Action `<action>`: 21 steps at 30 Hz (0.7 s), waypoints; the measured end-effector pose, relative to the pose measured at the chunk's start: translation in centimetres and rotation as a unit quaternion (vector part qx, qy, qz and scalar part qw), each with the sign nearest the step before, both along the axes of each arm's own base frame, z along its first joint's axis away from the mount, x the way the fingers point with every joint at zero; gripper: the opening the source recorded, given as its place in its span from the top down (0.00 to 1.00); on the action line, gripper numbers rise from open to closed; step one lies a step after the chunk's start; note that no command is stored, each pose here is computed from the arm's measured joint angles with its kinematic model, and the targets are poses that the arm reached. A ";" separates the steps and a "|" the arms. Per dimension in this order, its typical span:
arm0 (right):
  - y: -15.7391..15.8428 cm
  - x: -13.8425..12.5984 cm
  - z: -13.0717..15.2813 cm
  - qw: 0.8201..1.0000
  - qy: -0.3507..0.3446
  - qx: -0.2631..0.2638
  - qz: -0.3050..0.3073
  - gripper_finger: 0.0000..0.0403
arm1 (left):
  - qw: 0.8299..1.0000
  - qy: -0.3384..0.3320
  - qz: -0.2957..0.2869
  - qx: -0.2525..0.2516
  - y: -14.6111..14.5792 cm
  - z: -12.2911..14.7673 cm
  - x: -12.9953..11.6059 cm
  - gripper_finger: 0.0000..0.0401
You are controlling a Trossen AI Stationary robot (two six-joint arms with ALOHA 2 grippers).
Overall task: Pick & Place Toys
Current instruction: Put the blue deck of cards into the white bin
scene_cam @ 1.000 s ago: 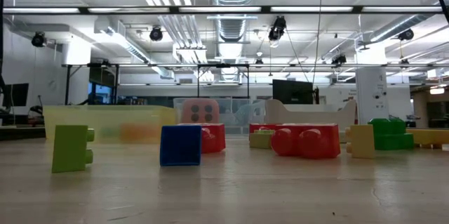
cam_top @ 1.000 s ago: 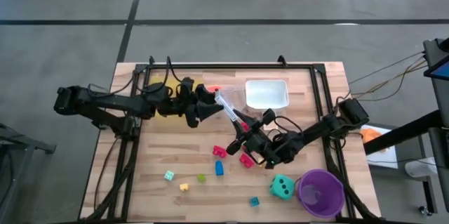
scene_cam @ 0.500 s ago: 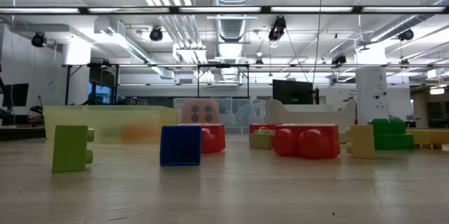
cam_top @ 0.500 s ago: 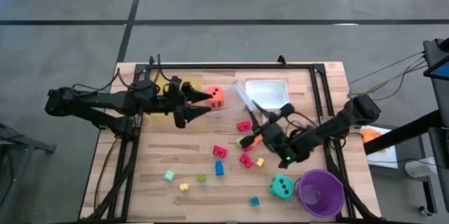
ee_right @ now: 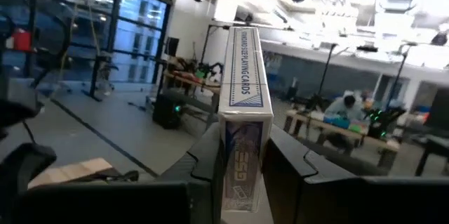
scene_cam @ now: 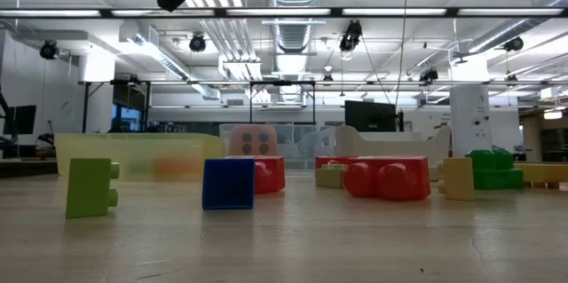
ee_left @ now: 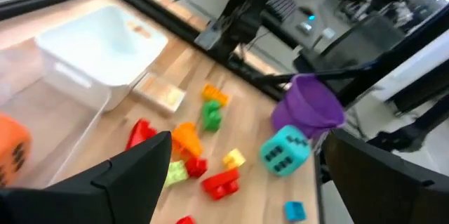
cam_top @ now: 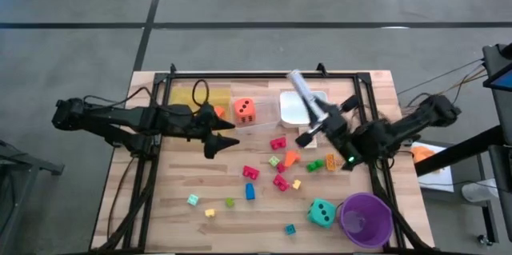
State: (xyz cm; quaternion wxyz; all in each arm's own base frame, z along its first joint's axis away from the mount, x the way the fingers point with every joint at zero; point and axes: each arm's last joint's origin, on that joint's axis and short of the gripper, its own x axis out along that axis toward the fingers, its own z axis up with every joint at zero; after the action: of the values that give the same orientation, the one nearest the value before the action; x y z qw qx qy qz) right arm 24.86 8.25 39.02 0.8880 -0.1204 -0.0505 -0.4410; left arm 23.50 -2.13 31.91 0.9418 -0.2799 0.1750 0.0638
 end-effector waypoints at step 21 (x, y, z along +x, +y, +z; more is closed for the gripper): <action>-10.8 -3.8 -1.9 0.905 -0.032 0.405 0.127 0.85 | 0.982 0.114 0.052 0.138 -2.2 -2.4 -1.2 0.08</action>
State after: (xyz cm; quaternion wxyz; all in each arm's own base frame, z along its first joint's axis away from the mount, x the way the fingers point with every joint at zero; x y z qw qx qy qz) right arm 21.10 -2.51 37.12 0.9065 0.2714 0.0894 -0.3109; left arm 22.31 -4.32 29.54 0.9405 -0.1471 0.2560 0.1680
